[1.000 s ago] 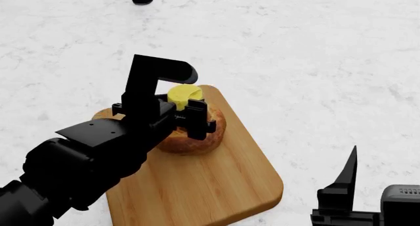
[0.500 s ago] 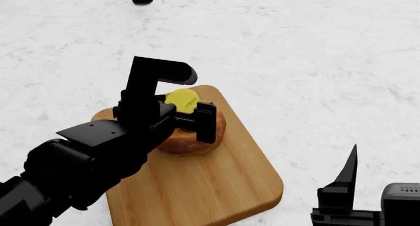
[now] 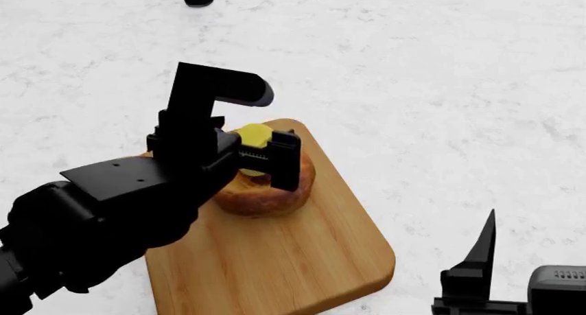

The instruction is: Pick up the wedge of cheese and place it on the slice of bread to prepare a simple cheese on bread dish.

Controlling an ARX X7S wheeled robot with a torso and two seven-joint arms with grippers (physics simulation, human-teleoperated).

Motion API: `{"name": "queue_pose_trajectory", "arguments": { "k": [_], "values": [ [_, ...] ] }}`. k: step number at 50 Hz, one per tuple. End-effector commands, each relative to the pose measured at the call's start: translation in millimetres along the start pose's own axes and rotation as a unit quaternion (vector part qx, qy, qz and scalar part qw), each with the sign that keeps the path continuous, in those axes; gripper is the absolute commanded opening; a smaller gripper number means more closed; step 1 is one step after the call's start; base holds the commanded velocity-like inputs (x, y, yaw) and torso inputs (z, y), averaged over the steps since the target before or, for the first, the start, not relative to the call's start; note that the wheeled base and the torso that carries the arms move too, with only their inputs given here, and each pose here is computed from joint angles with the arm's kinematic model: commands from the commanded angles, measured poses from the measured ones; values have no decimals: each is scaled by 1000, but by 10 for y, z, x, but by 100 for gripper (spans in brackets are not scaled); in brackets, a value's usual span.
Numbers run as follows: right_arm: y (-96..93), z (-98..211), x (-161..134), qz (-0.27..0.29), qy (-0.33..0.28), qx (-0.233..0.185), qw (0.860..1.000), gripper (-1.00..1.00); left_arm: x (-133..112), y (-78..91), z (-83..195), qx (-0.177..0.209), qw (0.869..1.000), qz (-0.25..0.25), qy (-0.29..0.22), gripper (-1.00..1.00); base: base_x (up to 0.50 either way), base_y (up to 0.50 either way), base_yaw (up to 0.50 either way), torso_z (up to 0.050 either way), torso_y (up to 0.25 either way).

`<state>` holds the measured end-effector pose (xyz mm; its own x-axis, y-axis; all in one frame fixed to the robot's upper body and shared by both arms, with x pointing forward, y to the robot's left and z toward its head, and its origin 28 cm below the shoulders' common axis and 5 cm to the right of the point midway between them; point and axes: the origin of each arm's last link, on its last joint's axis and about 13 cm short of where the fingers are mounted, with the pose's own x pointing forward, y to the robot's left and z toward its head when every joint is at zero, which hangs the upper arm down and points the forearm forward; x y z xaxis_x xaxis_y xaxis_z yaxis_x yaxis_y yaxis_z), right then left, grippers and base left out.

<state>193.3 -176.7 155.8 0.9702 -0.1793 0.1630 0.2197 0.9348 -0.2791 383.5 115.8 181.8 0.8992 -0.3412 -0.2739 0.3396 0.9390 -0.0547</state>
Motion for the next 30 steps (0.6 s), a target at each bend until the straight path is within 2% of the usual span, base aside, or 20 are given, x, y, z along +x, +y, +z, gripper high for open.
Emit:
{"name": "queue_pose_trajectory", "arguments": {
  "k": [1, 17, 30],
  "values": [
    [-1, 6, 0, 0, -3, 0, 1000, 100, -155, -48, 118, 13, 999, 0, -31, 100, 0, 0, 0, 0, 0],
    [3, 3, 3, 3, -2, 1, 1000, 100, -547, -105, 387, 49, 997, 29, -54, 100, 0, 0, 0, 0, 0],
    [8, -31, -1, 2, -1, 1, 1000, 100, -830, -64, 398, 61, 994, 65, -63, 100, 0, 0, 0, 0, 0]
  ]
}}
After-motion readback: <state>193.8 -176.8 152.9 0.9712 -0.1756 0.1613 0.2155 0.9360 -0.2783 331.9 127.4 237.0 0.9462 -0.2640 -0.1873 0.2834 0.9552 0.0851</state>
